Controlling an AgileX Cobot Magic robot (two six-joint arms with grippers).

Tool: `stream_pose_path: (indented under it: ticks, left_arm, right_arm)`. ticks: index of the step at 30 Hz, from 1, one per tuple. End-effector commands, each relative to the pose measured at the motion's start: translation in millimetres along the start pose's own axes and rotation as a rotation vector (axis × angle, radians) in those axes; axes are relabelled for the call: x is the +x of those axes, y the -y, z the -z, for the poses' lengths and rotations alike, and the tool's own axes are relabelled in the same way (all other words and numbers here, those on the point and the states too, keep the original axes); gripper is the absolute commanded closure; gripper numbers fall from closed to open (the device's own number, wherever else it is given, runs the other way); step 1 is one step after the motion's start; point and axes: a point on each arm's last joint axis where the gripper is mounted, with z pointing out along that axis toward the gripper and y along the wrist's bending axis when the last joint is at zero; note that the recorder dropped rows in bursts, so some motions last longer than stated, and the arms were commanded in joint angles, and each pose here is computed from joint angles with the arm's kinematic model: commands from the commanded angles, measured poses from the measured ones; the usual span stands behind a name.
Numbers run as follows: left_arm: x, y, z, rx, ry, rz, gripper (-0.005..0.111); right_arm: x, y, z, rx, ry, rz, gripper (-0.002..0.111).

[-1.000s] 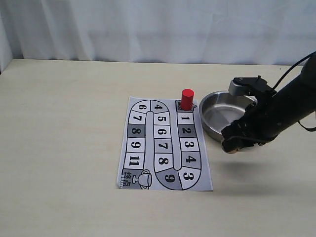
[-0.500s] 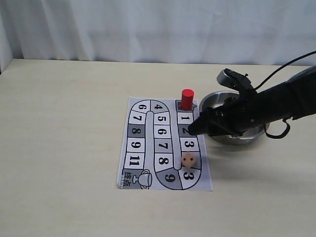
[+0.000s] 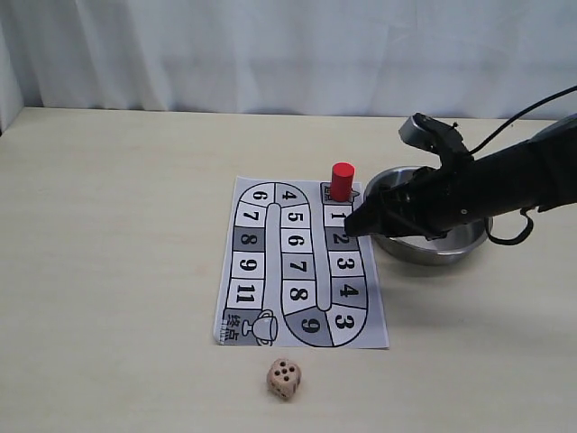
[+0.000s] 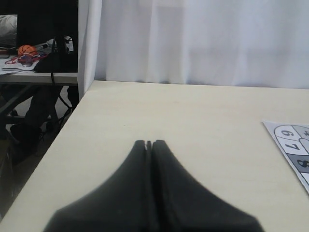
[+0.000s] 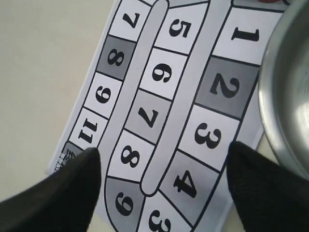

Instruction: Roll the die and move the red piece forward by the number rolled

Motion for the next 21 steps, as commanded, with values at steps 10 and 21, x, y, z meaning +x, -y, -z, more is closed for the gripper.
stream_pose_path:
  ticks: [10, 21]
  left_arm:
    - [-0.5, 0.3, -0.1, 0.003, 0.011, 0.006, 0.107]
    - [-0.5, 0.3, -0.1, 0.003, 0.011, 0.006, 0.107]
  right_arm:
    - [-1.9, -11.7, 7.5, -0.085, -0.101, 0.129, 0.071]
    - [5.1, -20.3, 15.6, -0.153, -0.236, 0.153, 0.104]
